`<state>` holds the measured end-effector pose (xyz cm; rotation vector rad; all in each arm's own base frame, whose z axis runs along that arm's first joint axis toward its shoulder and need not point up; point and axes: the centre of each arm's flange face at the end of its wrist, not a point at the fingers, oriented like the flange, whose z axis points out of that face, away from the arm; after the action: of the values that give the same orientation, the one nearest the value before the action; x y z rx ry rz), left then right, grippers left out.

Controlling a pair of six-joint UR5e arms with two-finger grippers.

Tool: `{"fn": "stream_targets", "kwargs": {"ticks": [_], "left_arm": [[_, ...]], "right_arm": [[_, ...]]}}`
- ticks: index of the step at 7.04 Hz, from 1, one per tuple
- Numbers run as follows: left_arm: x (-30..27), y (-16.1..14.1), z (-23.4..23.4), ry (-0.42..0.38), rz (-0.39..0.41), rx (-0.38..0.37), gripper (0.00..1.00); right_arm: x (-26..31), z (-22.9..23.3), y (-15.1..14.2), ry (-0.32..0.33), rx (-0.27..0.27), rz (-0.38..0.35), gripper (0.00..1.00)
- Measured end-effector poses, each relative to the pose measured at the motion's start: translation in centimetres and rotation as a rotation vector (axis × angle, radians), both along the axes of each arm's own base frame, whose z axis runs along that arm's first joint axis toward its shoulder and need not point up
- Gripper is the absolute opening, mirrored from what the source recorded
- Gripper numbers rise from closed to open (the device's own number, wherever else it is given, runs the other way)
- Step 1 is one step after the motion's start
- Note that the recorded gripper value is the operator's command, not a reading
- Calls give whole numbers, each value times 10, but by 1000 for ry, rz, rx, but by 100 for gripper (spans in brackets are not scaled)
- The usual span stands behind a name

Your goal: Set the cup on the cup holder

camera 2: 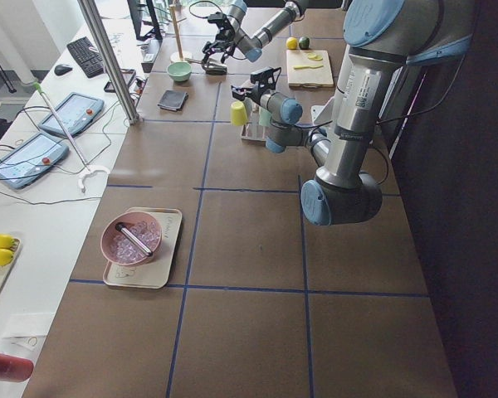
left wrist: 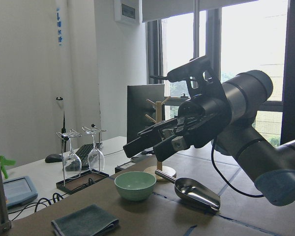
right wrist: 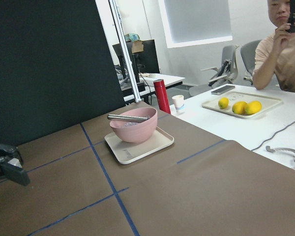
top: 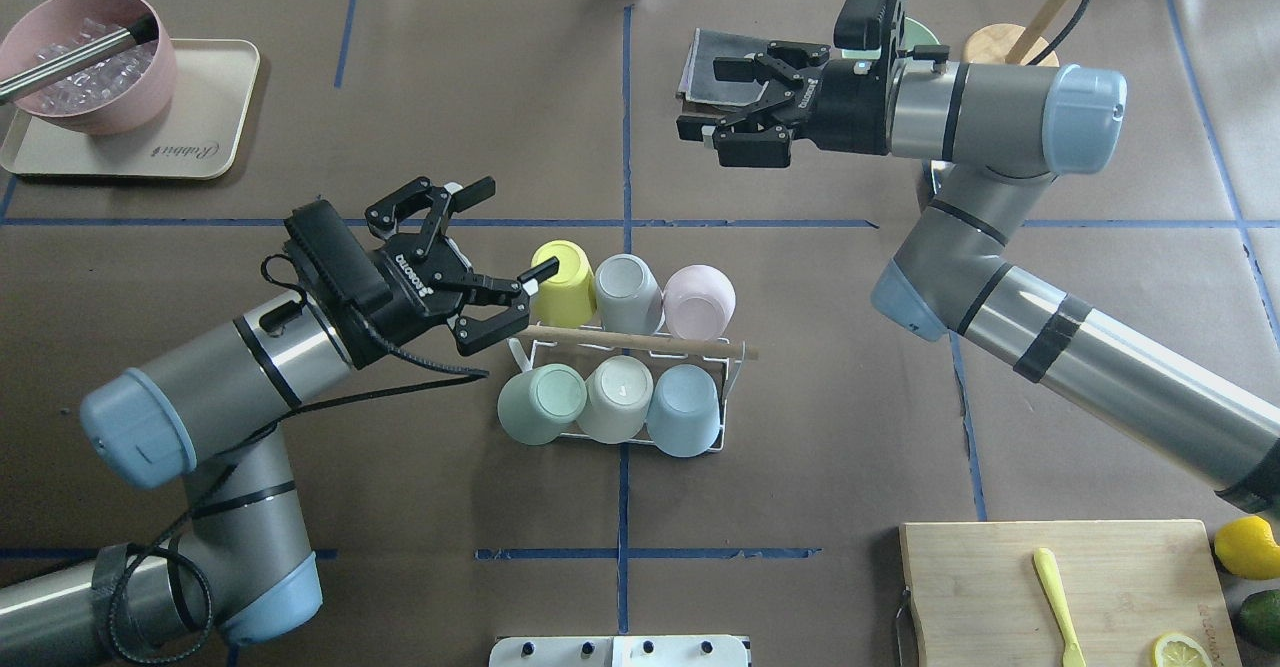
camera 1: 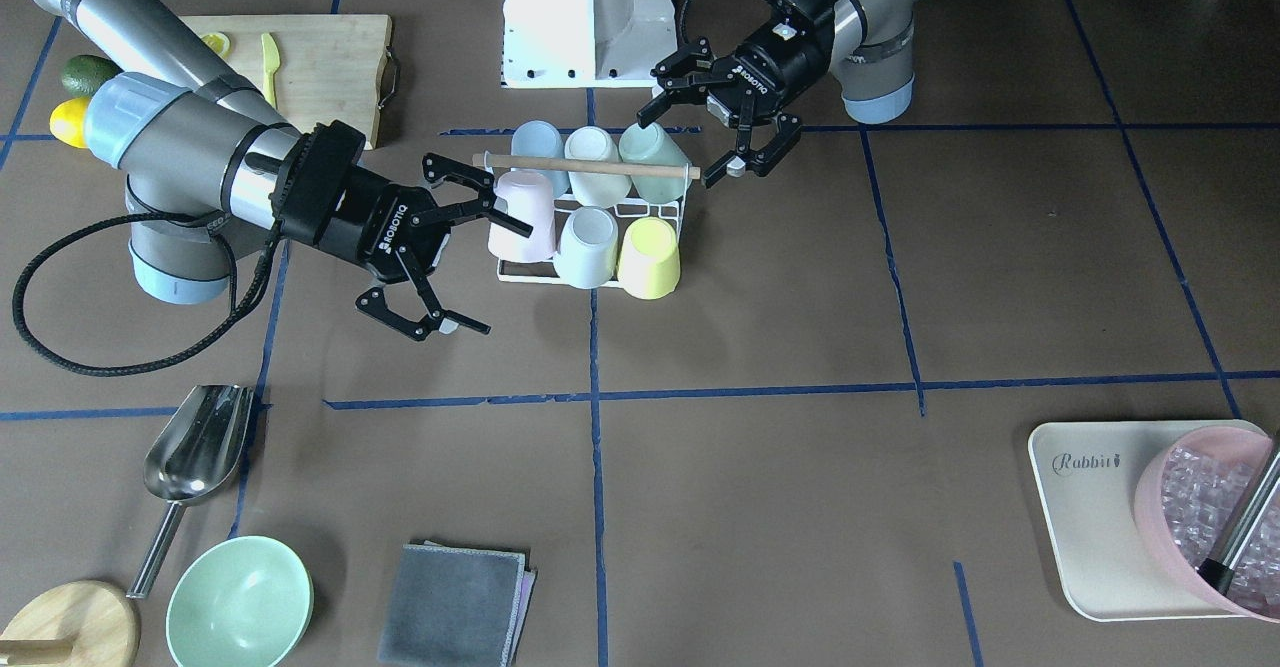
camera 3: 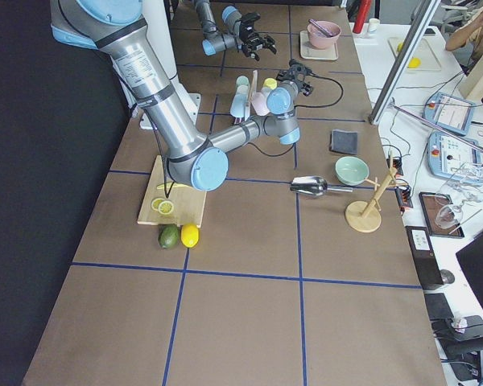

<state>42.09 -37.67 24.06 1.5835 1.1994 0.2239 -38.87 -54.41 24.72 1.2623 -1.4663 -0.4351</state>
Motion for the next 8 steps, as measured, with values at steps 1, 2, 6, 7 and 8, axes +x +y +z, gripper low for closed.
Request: {"fn": "stream_targets", "kwargs": {"ticks": [1,2,6,7,8], "left_arm": [[-16,-27,-2,-35,23,-52,100],[-40,-63,1,-105,48,-110,100],[-128,-129,28,-438,129,-449,100],[-138,-119,36,-517,148,-550,100],[-142,-113,47,-595,167,-654,100]], "right_arm": [[7,-11,-11,71,-69,2,100],[16,-20,-21,148,-144,-1,100],[41,-16,-53,457,-522,-51,100],[51,-6,-61,522,-626,-75,100],[60,7,-68,583,-701,-96,100]]}}
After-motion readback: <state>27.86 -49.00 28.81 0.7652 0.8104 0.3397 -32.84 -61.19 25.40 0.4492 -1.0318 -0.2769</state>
